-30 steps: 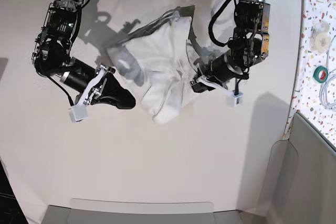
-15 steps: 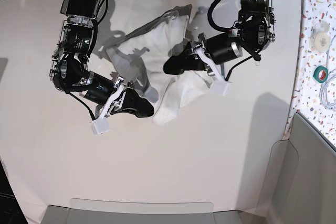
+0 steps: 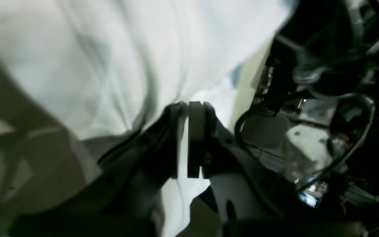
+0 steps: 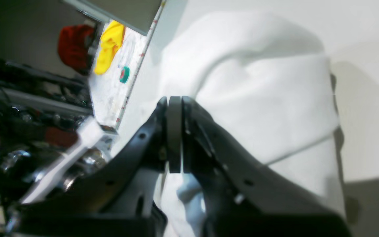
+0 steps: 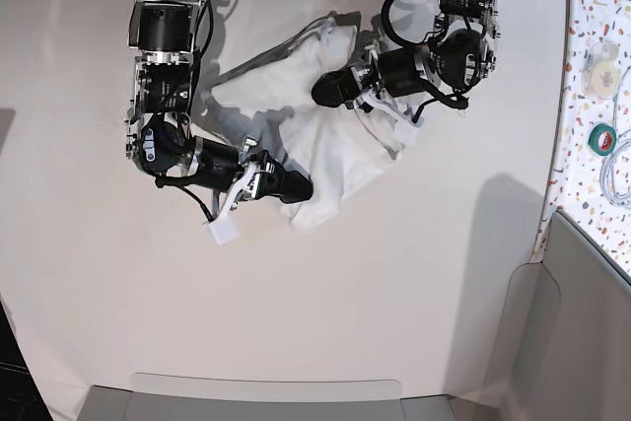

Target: Layout the t-shirt on the table in an organized manner, then fold the t-shirt properly

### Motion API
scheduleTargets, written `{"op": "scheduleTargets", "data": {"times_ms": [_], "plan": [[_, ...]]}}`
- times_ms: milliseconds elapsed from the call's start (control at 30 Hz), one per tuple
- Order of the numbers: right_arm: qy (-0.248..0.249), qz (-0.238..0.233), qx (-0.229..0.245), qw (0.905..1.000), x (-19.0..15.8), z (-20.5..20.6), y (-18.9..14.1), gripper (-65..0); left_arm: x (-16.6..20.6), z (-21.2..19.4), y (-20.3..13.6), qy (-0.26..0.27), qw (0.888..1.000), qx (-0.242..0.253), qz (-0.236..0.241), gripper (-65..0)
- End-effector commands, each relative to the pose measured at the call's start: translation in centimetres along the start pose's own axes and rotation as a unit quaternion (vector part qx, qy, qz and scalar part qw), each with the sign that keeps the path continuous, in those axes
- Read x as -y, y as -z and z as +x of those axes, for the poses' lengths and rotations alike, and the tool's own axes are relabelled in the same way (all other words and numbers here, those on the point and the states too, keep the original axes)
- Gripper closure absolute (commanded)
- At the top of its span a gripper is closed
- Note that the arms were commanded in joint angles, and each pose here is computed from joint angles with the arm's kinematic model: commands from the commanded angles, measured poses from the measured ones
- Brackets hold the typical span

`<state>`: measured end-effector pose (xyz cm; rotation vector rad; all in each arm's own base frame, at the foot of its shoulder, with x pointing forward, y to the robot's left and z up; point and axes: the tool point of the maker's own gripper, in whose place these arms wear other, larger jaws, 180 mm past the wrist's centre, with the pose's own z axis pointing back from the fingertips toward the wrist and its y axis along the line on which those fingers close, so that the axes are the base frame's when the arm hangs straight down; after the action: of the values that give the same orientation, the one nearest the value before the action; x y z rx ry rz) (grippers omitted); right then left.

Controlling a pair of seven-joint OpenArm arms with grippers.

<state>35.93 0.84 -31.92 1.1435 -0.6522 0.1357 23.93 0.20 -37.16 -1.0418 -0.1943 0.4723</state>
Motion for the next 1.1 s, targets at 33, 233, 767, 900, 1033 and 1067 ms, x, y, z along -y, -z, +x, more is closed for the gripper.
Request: {"op": "scheduleTargets", "data": {"times_ms": [33, 233, 767, 900, 1033, 1067], "plan": [[-0.004, -0.006, 0.012, 0.9999, 0.4, 1.3, 0.6, 0.0, -1.0, 0.1, -0.2, -0.013, 1.0, -0.008, 0.013, -3.1], [0.026, -0.064, 0.026, 0.9973, 4.6, 1.3, 1.8, 0.0, -3.9, 0.3, -0.9, -0.029, 0.998, -0.01, 0.047, -3.1], [0.007, -0.096, 0.048, 0.9942, 5.7, 4.2, 3.4, 0.0, -2.5, 0.4, -2.6, 0.039, 0.997, 0.028, 0.064, -3.0], [-0.054, -0.092, 0.062, 0.9924, 3.4, 7.0, 2.3, 0.0, 1.9, 0.9, -3.6, 0.096, 0.994, 0.053, 0.027, -3.0], [-0.104, -0.09, 0.075, 0.9876, 1.1, 9.0, 1.2, 0.0, 5.1, 2.0, -4.4, 0.138, 0.988, 0.074, 0.0, -3.0], [-0.117, -0.09, 0.078, 0.9859, 0.5, 9.3, 0.9, 0.0, 5.8, 2.2, -4.5, 0.147, 0.986, 0.079, -0.005, -3.0]]}}
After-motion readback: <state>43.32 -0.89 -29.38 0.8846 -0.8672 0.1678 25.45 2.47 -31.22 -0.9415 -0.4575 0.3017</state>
